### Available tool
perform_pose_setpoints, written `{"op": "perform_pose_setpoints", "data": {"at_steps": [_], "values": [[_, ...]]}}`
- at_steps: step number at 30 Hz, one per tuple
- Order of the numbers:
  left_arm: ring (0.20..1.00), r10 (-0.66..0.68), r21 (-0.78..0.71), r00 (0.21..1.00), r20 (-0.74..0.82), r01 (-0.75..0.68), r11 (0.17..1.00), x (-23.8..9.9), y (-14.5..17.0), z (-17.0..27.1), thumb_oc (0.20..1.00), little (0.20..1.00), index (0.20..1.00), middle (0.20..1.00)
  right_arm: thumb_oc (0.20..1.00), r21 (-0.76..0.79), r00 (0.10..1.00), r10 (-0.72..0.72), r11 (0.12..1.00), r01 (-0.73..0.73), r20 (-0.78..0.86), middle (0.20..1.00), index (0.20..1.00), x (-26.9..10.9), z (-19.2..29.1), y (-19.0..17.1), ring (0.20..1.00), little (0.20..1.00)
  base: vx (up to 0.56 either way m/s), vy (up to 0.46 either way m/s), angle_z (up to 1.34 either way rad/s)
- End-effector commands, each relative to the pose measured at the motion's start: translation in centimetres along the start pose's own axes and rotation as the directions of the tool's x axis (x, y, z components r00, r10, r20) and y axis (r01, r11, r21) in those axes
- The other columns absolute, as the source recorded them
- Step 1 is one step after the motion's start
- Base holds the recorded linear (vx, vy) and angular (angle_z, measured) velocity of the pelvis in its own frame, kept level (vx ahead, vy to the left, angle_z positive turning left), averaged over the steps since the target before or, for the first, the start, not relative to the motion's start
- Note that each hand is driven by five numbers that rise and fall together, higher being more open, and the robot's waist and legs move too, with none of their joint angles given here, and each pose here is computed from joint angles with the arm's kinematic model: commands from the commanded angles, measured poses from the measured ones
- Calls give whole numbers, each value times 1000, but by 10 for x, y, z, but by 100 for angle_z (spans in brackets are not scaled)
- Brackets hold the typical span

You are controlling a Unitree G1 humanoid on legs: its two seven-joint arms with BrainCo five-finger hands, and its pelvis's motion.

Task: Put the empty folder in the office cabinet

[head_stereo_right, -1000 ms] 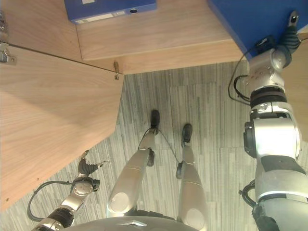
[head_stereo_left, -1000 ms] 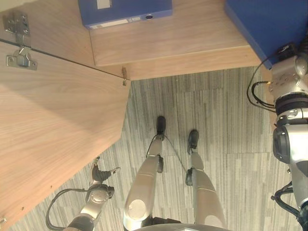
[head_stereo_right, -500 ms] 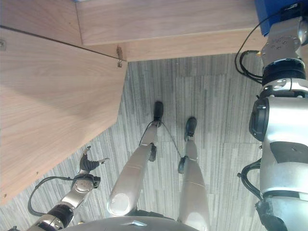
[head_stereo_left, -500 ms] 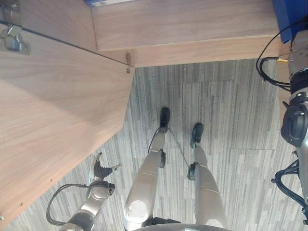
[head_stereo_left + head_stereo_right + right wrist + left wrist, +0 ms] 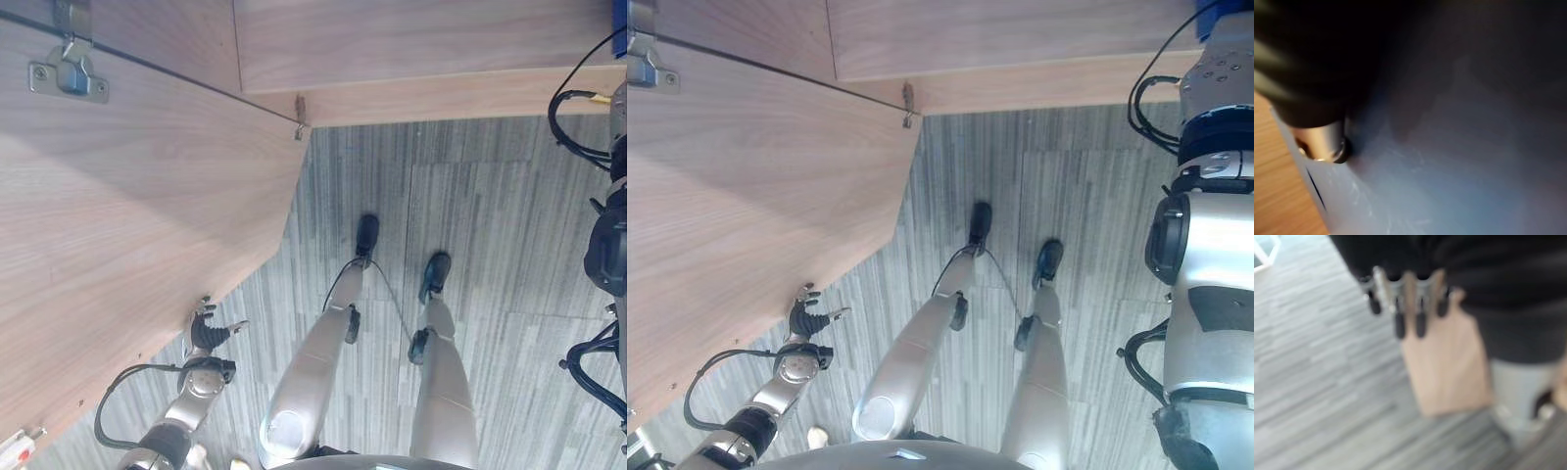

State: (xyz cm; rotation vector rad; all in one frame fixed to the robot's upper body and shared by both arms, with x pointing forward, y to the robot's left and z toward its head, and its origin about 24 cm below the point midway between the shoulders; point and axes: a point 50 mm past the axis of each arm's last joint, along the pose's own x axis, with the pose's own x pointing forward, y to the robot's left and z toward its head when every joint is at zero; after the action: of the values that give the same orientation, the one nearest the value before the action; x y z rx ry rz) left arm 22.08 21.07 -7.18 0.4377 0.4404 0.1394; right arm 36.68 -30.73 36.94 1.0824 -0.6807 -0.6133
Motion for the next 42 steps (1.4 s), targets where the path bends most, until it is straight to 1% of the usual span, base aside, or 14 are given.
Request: {"op": "perform_pose_setpoints", "data": {"at_steps": [1, 3, 12, 21, 24, 30, 31, 37, 42], "values": [[1000, 51, 63, 997, -51, -48, 997, -3, 19, -18, 1000, 1000, 1000, 1000, 200, -108, 991, 68, 993, -56, 111, 200, 200, 8, 27, -1, 200, 200, 6, 2, 6], [1000, 47, 59, 998, -52, -44, 997, -4, 18, -19, 1000, 1000, 1000, 1000, 200, -126, 993, 50, 991, -37, 104, 200, 200, 10, 26, -9, 200, 200, 13, -15, 5], [1000, 43, 45, 998, -41, -41, 998, -4, 17, -15, 1000, 1000, 1000, 1000, 200, -128, 995, 9, 992, 4, 101, 200, 200, 12, 23, -17, 200, 200, 7, -8, 1], [1000, 40, 38, 999, -21, -39, 999, -4, 20, -12, 1000, 1000, 1000, 1000, 200, -142, 988, 89, 987, -71, 123, 200, 200, 12, 33, -9, 200, 200, 0, 0, 0], [1000, 46, 49, 999, -29, -44, 998, -4, 23, -13, 1000, 1000, 1000, 1000, 200, -110, 984, 126, 988, -112, 125, 200, 200, 10, 32, -7, 200, 200, -5, 0, 1], [1000, 58, 51, 998, -28, -57, 997, -1, 27, -12, 1000, 1000, 1000, 1000, 200, -79, 985, 115, 991, -106, 128, 200, 200, 10, 31, -11, 200, 200, -9, -2, 1], [1000, 56, 54, 998, -28, -54, 997, -1, 27, -12, 1000, 1000, 1000, 1000, 1000, -78, 986, 108, 992, -98, 128, 1000, 1000, 11, 32, -11, 1000, 1000, -23, -23, 5], [1000, 46, 53, 998, -46, -44, 998, -3, 29, -17, 1000, 1000, 1000, 1000, 1000, -134, 986, 117, 986, -101, 117, 1000, 1000, 13, 35, -9, 1000, 1000, -7, -21, 5], [1000, 35, 45, 998, -46, -33, 998, -5, 27, -17, 1000, 1000, 1000, 1000, 1000, -189, 990, 89, 980, -67, 106, 1000, 1000, 17, 37, -17, 1000, 1000, 0, 0, 0]]}}
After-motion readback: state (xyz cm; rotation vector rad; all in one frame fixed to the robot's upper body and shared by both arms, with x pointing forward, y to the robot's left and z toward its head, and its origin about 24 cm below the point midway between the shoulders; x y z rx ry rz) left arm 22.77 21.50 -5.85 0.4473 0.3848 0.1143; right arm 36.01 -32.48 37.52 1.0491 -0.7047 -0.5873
